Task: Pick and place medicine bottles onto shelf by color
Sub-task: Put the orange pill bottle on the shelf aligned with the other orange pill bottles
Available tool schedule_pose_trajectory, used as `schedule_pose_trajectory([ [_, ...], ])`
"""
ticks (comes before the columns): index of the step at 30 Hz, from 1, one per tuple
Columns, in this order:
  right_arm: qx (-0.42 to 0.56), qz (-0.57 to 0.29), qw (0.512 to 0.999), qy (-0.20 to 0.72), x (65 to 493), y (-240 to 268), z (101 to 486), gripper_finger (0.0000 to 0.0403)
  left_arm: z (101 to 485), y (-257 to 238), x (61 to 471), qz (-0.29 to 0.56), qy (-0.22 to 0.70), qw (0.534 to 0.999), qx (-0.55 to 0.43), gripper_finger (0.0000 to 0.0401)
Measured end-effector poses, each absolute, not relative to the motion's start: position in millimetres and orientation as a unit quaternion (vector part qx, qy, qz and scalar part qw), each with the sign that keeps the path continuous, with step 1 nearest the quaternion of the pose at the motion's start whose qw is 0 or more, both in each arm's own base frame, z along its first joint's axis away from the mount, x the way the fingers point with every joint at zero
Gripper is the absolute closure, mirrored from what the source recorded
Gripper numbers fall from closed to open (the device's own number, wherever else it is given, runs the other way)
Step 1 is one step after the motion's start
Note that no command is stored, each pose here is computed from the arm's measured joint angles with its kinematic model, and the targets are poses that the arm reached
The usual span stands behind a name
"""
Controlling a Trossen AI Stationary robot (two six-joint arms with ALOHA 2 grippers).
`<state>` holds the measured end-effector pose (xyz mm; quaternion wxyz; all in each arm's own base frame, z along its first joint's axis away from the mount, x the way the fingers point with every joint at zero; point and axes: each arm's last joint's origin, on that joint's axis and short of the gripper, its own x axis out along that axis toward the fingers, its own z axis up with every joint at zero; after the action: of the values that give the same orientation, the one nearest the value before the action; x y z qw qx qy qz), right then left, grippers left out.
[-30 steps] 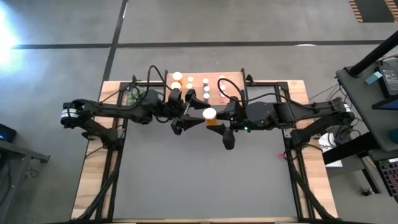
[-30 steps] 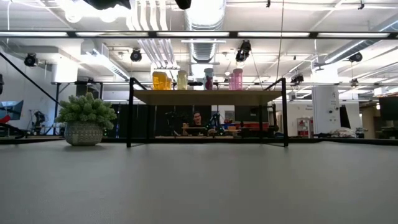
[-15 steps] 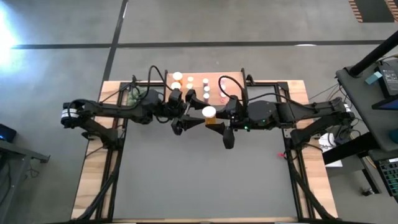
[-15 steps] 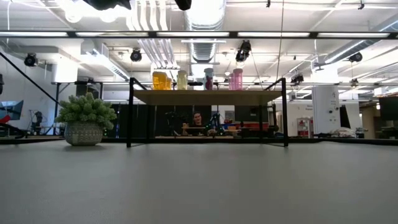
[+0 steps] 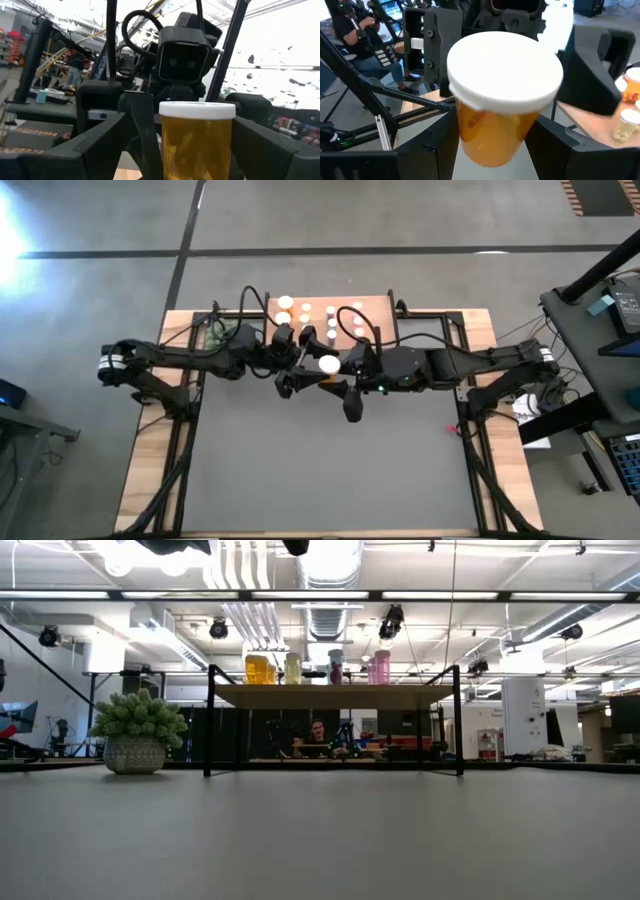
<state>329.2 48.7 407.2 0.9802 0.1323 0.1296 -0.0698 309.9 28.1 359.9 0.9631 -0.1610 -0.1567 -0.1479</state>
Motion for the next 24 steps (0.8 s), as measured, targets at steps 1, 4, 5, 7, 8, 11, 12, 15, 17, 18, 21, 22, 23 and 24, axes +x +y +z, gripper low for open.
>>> schedule_pose_trajectory([
  [1, 0.132, -0.07, 0.98, 0.13, 330.9, 48.9, 407.5, 0.0211, 360.0, 28.0, 309.9, -0.15, -0.156, 0.962, -0.168, 0.0088],
  [4, 0.127, -0.069, 0.981, 0.131, 332.6, 49.2, 410.0, 0.0211, 359.7, 27.5, 309.9, -0.156, -0.151, 0.959, -0.181, 0.0088],
  [5, 0.125, -0.069, 0.981, 0.131, 332.7, 49.3, 410.8, 0.0211, 359.4, 27.4, 309.8, -0.157, -0.151, 0.959, -0.182, 0.0088],
  [7, 0.124, -0.069, 0.981, 0.132, 332.2, 49.2, 412.7, 0.0211, 359.1, 27.4, 309.7, -0.158, -0.15, 0.959, -0.183, 0.0088],
  [8, 0.123, -0.069, 0.981, 0.135, 331.8, 49.1, 413.1, 0.0211, 359.2, 27.4, 309.6, -0.159, -0.149, 0.959, -0.182, 0.0088],
  [11, 0.122, -0.069, 0.98, 0.138, 330.9, 49.0, 413.4, 0.0211, 358.5, 27.3, 309.7, -0.16, -0.146, 0.959, -0.183, 0.0088],
  [12, 0.122, -0.069, 0.98, 0.139, 330.7, 49.0, 413.3, 0.0211, 358.5, 27.3, 309.7, -0.16, -0.146, 0.959, -0.183, 0.0088],
  [15, 0.122, -0.069, 0.98, 0.139, 330.4, 48.9, 413.6, 0.0211, 358.4, 27.5, 309.7, -0.16, -0.146, 0.959, -0.183, 0.009],
  [17, 0.122, -0.069, 0.98, 0.14, 330.1, 48.9, 413.5, 0.0211, 358.3, 27.3, 309.7, -0.163, -0.145, 0.959, -0.182, 0.0097],
  [18, 0.122, -0.069, 0.98, 0.14, 330.1, 48.9, 413.5, 0.0211, 358.3, 27.1, 309.6, -0.166, -0.144, 0.959, -0.181, 0.0103],
  [21, 0.122, -0.069, 0.98, 0.14, 330.0, 48.9, 413.4, 0.0211, 358.3, 27.0, 309.6, -0.169, -0.143, 0.959, -0.179, 0.0127],
  [22, 0.122, -0.069, 0.98, 0.141, 330.0, 48.8, 413.4, 0.0211, 358.3, 26.9, 309.6, -0.169, -0.143, 0.959, -0.179, 0.0136],
  [23, 0.122, -0.07, 0.98, 0.141, 330.0, 48.8, 413.3, 0.0211, 358.1, 26.9, 309.6, -0.169, -0.143, 0.959, -0.179, 0.0144],
  [24, 0.122, -0.071, 0.98, 0.141, 329.9, 48.8, 413.2, 0.0211, 358.2, 26.9, 309.6, -0.169, -0.143, 0.959, -0.178, 0.0153],
])
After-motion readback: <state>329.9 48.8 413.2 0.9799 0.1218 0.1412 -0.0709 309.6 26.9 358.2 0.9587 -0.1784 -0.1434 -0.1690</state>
